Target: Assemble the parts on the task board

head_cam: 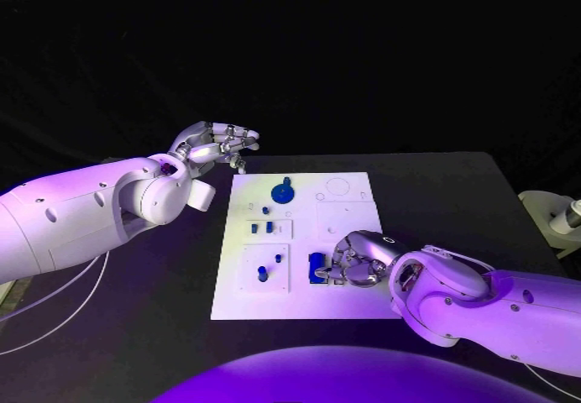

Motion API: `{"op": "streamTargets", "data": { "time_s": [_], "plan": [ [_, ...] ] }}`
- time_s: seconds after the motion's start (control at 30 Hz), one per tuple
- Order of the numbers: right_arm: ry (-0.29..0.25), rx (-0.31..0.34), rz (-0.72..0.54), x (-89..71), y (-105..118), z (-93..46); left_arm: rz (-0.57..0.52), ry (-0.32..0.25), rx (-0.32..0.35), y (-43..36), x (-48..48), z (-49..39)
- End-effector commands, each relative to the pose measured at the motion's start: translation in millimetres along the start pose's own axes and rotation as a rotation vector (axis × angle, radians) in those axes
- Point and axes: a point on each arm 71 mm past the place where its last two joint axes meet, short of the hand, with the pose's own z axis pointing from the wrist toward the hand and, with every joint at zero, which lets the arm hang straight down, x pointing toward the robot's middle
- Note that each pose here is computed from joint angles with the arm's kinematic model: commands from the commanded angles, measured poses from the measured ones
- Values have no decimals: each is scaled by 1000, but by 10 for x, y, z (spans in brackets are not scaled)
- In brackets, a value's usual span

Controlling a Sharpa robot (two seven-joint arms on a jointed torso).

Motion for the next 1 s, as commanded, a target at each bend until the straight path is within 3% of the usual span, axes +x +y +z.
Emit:
{"op": "streamTargets", "data": {
  "time_s": [0.03,1.0],
  "plan": [
    [30,-3,-20,28,-11,18,-7,16,6,-10,21,3],
    [-25,-25,-3,-26,-18,-46,-6,13,3,-5,3,-6]
  ]
}}
